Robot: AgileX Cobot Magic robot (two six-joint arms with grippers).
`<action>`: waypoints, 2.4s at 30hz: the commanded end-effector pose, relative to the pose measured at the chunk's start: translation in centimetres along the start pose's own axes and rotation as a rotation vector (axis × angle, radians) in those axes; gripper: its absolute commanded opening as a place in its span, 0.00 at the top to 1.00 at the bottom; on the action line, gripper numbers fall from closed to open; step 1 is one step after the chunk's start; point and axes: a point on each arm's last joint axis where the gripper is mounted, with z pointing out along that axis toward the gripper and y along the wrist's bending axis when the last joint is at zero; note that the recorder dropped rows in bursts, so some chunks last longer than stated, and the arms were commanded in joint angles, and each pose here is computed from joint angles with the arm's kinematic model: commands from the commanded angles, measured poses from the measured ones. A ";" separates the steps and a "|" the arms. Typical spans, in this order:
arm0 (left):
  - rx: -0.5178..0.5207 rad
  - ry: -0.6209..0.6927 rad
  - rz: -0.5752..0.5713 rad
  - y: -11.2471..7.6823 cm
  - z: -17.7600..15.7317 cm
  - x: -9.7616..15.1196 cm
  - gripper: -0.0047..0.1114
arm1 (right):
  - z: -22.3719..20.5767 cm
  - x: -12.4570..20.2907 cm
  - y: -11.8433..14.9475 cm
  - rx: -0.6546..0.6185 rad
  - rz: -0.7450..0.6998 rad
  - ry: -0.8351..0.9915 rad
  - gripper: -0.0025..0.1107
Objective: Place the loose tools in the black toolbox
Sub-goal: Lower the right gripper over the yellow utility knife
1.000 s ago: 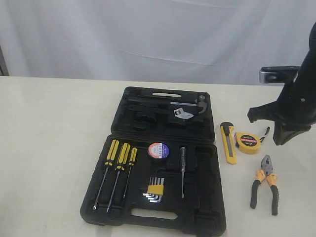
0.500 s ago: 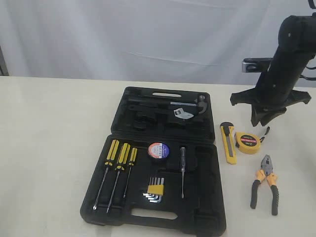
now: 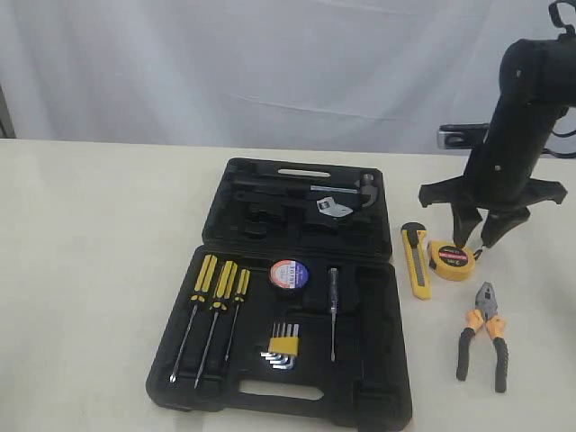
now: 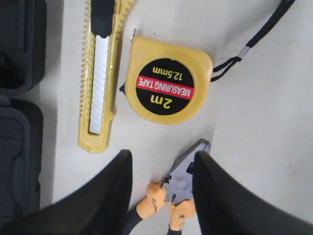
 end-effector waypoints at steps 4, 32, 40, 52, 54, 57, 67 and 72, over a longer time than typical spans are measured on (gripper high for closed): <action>0.003 0.000 -0.004 0.0 0.0 0.1 0.96 | -0.8 0.1 0.0 -0.007 0.046 -0.005 0.63; 0.003 0.000 -0.004 0.0 0.0 0.1 0.96 | 0.3 -1.8 6.7 -0.045 -0.090 -0.198 0.63; 0.003 0.000 -0.004 0.0 0.0 0.1 0.96 | 0.4 -1.5 6.6 -0.041 -0.080 -0.156 0.63; 0.003 0.000 -0.001 0.0 0.0 0.1 0.96 | 1.0 -1.4 6.6 -0.036 -0.032 -0.131 0.63; 0.003 0.000 -0.001 0.0 0.0 0.1 0.96 | 1.7 -1.4 6.6 -0.030 -0.033 -0.107 0.63; 0.003 0.000 -0.004 0.0 0.0 0.1 0.96 | 2.5 -1.5 6.5 -0.025 -0.024 -0.094 0.63; 0.003 0.000 -0.004 0.0 0.0 0.1 0.96 | 3.0 -1.7 5.9 0.045 -0.019 -0.105 0.63; 0.003 0.000 -0.004 0.0 0.0 0.1 0.96 | 3.1 -1.9 5.0 0.026 0.018 -0.108 0.63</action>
